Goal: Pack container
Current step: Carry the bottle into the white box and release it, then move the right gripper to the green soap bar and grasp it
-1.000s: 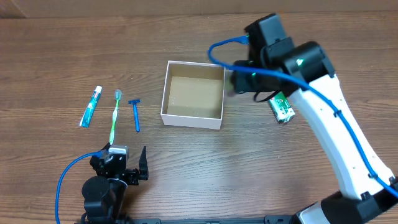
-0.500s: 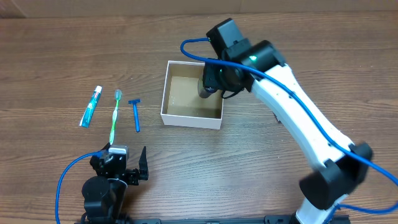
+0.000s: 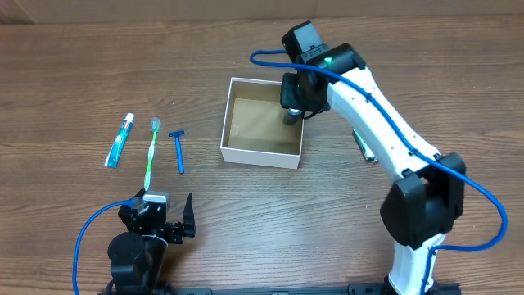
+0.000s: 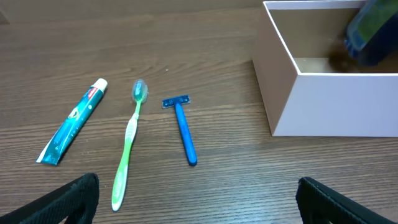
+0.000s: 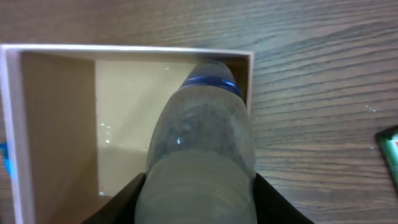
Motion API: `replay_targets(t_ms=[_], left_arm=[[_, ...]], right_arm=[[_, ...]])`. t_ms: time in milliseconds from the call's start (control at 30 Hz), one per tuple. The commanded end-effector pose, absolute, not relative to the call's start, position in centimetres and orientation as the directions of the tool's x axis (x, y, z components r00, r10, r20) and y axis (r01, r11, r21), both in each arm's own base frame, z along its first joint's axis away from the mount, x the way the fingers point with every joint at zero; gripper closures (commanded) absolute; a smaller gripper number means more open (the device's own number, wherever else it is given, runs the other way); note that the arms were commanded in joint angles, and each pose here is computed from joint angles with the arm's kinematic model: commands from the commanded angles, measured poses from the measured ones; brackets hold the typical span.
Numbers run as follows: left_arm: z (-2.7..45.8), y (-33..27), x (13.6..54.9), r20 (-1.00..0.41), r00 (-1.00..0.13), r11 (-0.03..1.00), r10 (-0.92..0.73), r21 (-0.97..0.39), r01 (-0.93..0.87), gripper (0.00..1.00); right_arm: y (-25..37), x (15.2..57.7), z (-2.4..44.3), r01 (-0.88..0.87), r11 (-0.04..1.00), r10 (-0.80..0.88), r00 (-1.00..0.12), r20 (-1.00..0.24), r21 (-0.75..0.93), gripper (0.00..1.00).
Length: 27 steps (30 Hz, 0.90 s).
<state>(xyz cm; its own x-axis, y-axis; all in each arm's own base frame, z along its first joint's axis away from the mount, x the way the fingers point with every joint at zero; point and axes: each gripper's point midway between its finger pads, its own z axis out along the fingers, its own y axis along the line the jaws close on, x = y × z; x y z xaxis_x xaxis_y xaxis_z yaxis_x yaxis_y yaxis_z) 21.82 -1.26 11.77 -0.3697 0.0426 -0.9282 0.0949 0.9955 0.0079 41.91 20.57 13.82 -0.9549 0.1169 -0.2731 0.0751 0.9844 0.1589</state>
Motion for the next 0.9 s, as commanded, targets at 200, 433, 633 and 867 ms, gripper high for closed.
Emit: replay_targets(t_ms=[200,433,633,867], left_arm=[[11.7,-1.3,21.8,-0.929,-0.366,0.995,0.049,0.014,0.099,0.00],[11.7,-1.3,21.8,-0.929,-0.366,0.995,0.049,0.014,0.099,0.00],[11.7,-1.3,21.8,-0.929,-0.366,0.995,0.049,0.014,0.099,0.00],[11.7,-1.3,21.8,-0.929,-0.366,0.995,0.049,0.014,0.099,0.00]], right_arm=[[21.7,42.6,14.8,-0.009,0.984,0.047,-0.951,-0.305,0.179,0.21],[20.2,40.7,23.1,-0.014,0.982,0.057,-0.925,-0.375,0.186,0.14],[13.9,38.1,29.7,0.082,0.989,0.129,-0.873,-0.471,0.120,0.05],[5.3,37.3,27.5,0.294,0.954,0.293,-0.886,-0.360,0.053,0.04]])
